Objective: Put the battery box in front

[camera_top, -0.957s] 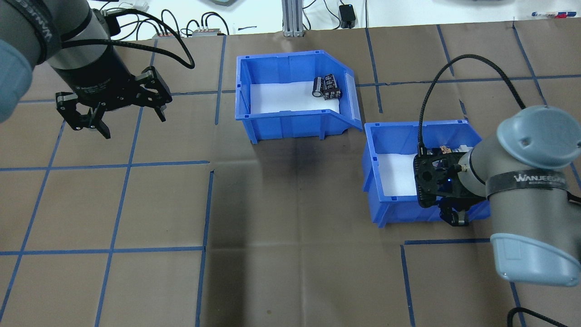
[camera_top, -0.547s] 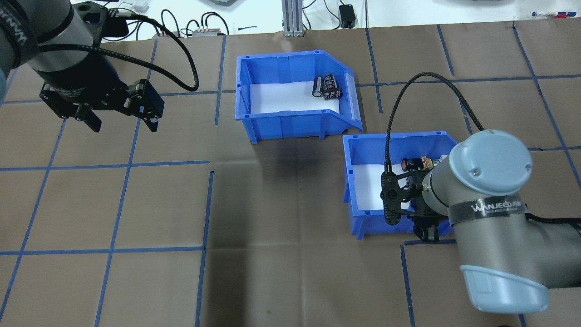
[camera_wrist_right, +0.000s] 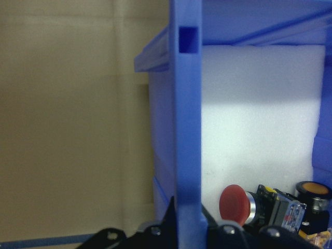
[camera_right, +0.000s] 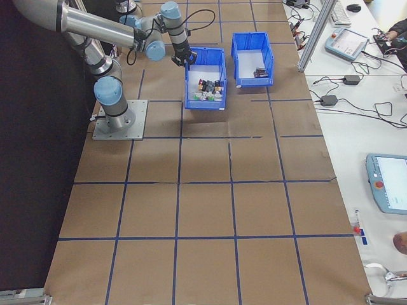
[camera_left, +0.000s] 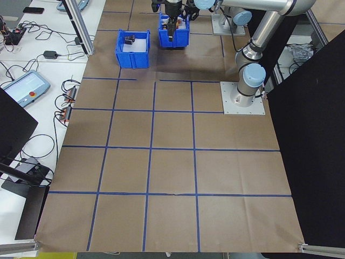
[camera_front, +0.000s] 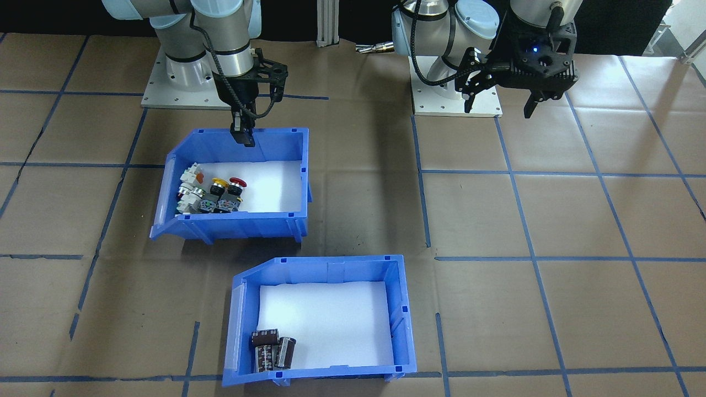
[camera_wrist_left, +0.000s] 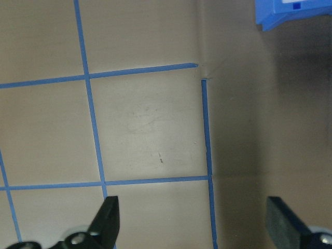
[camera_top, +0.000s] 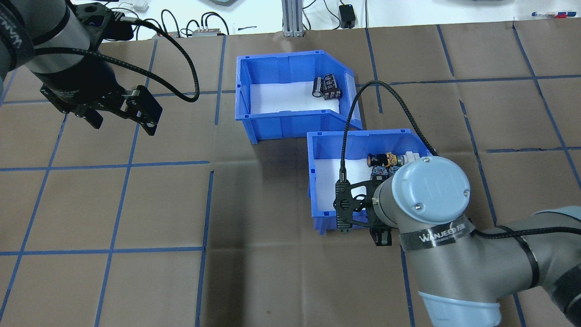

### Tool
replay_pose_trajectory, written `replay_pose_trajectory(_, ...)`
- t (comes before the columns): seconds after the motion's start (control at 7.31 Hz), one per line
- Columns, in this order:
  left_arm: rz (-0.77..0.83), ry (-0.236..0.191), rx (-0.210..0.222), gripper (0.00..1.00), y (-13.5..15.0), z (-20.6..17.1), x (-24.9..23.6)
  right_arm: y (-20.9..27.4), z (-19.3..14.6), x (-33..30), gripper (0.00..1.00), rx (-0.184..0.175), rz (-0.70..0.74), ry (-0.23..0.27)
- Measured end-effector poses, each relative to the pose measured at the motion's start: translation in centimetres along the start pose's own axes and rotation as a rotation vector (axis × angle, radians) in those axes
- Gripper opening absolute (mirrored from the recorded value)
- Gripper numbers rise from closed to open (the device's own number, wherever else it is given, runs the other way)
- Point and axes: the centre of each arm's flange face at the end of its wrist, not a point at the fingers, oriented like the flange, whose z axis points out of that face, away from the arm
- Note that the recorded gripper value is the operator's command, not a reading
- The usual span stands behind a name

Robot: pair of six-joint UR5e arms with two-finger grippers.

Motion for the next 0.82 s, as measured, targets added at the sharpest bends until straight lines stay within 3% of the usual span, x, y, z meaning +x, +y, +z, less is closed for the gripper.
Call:
replay_pose_trajectory(0.27,-0.059,0.001,0.008,1.00,-0.1,-0.1,0.0,-3.5,1.2,-0.7,0.02,0.028,-0.007,0.030)
replay_pose_trajectory(0.68,-0.085,-0.008,0.013,1.00,-0.1,-0.2,-0.1,-6.1,1.4,-0.2,0.02,0.031,0.011,0.048)
replay_pose_trajectory(0.82,-0.085,-0.008,0.014,1.00,-0.1,-0.2,-0.1,-6.3,1.5,-0.1,0.12,0.031,0.027,0.045)
